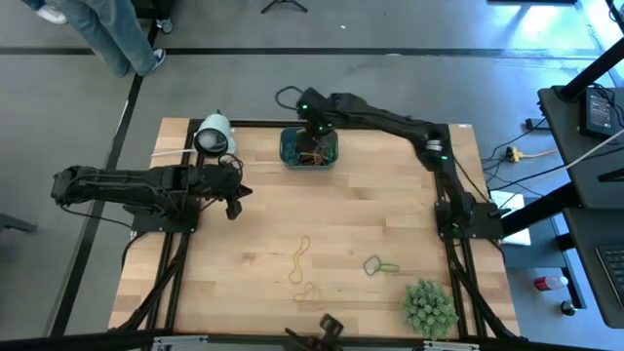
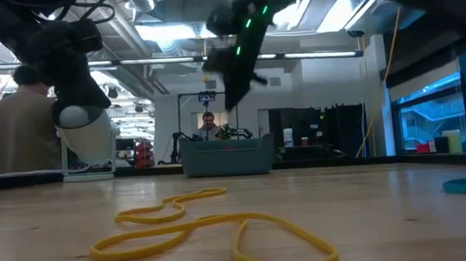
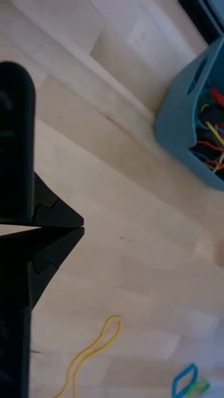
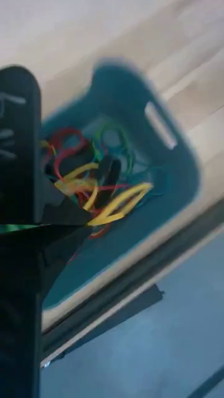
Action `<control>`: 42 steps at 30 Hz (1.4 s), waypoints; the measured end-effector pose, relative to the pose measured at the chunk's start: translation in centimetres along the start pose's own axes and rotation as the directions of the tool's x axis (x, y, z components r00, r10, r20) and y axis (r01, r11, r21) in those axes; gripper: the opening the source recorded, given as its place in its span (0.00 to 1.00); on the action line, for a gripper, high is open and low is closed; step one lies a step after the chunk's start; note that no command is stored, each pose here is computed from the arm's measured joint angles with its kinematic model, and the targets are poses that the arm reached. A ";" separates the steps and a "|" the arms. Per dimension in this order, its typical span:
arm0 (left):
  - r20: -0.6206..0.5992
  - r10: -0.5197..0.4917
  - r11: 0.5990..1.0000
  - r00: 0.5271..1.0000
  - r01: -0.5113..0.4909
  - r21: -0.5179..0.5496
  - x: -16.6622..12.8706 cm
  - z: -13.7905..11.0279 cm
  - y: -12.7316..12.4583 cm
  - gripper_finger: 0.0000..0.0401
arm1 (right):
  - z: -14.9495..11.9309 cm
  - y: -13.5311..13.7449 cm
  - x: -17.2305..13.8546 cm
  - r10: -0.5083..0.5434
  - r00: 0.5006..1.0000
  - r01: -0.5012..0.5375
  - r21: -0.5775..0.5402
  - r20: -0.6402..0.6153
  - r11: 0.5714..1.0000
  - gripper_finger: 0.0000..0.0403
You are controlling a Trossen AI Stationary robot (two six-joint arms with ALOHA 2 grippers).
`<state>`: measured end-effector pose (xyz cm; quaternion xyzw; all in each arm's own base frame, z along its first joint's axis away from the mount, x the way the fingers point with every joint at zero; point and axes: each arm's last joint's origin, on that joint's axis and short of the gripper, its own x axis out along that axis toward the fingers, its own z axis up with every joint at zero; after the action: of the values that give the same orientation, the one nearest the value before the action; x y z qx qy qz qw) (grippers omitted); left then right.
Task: Pick and place rubber bands into bin
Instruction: Put the yellow rubber band into the blue bin
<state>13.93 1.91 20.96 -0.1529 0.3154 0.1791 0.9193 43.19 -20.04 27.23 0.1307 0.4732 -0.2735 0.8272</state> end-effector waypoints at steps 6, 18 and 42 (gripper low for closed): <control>0.002 0.008 0.999 1.000 -0.008 -0.039 0.0 0.0 0.1 0.00 | -0.8 0.0 7.0 -0.019 0.993 0.014 -0.047 -0.119 0.999 0.00; 0.001 0.004 0.998 1.000 -0.004 -0.057 0.0 0.0 0.1 0.00 | -2.7 0.4 9.3 0.058 0.959 -0.063 -0.010 -0.279 0.998 0.25; -0.095 -0.235 0.970 0.967 0.239 0.031 -0.4 -0.6 -1.7 0.00 | -1.5 2.7 -3.0 0.132 0.974 -0.121 0.067 -0.186 0.990 0.10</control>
<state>14.09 0.07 21.03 -0.1779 0.3399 0.0540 0.9219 42.50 -16.13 28.92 0.2090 0.5330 -0.2195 0.7900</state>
